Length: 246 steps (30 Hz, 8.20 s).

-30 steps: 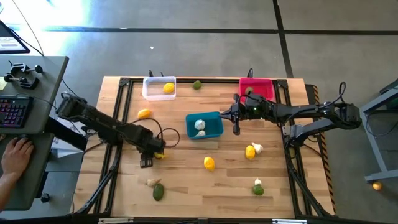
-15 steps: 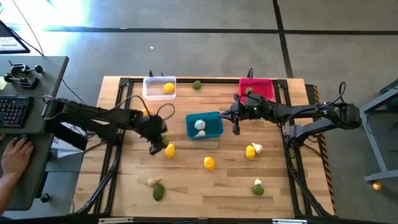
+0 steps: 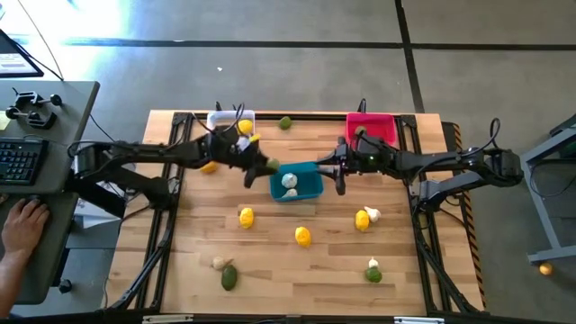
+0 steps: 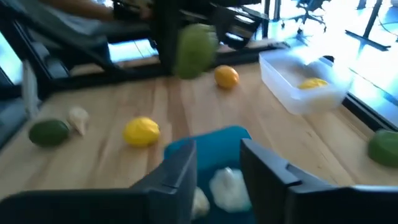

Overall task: Sort produce into baskets
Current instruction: Put the green lime into the pink bin, then put the garlic into the blue bin

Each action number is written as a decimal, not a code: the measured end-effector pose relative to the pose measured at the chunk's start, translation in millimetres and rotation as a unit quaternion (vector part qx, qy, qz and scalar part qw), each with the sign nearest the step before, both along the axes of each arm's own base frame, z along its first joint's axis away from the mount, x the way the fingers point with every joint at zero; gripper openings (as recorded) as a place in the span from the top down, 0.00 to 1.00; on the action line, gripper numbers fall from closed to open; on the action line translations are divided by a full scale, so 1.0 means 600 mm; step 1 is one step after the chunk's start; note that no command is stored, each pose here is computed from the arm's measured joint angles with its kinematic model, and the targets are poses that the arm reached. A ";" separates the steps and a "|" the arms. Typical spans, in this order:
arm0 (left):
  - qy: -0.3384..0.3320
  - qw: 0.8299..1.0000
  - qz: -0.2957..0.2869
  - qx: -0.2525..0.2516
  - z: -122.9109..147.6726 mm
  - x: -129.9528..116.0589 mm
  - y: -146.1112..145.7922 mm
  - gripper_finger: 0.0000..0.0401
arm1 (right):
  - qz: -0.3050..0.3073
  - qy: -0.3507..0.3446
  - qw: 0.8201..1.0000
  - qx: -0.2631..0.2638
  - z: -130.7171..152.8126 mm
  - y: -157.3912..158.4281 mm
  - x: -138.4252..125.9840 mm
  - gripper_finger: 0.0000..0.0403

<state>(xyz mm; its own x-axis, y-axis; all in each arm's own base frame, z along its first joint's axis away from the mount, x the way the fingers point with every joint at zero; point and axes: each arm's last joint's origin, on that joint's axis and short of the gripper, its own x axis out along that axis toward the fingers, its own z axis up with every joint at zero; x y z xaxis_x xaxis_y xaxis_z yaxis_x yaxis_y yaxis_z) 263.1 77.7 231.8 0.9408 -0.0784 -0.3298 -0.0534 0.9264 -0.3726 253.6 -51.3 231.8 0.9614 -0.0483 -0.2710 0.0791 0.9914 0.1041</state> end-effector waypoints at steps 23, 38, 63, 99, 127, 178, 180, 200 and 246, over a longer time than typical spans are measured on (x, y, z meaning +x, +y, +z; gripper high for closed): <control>-0.133 0.983 -0.097 0.082 -0.006 0.116 0.060 0.72 | -0.080 -0.152 0.984 0.052 0.020 -0.008 0.032 0.51; -0.124 0.983 -0.098 0.093 0.000 0.127 0.068 0.72 | -0.049 -0.121 0.991 0.042 0.026 -0.020 0.107 0.51; -0.123 0.984 -0.052 0.116 0.004 0.125 0.079 0.58 | -0.073 -0.121 0.990 0.005 0.052 -0.053 0.096 0.74; -0.073 0.987 -0.060 0.131 -0.015 0.121 0.079 0.56 | -0.518 0.265 0.809 0.084 -0.082 -0.273 -0.182 0.73; -0.062 0.986 -0.031 0.155 -0.018 0.121 0.082 0.62 | -0.547 0.295 0.780 0.072 -0.094 -0.305 -0.174 0.46; 0.016 0.969 -0.167 0.180 -0.031 0.023 -0.058 1.00 | -0.318 0.044 0.947 -0.031 -0.062 -0.024 -0.091 1.00; 0.038 0.967 -0.171 0.185 -0.031 0.016 -0.072 1.00 | -0.311 0.036 0.949 -0.031 -0.059 -0.019 -0.089 1.00; 0.257 0.924 -0.177 0.220 0.006 -0.064 -0.278 0.69 | -0.228 0.032 0.973 -0.034 -0.059 0.039 -0.075 1.00; 0.520 0.838 -0.158 0.038 -0.127 -0.112 -0.424 0.56 | -0.212 0.053 0.975 -0.035 -0.066 0.050 -0.076 1.00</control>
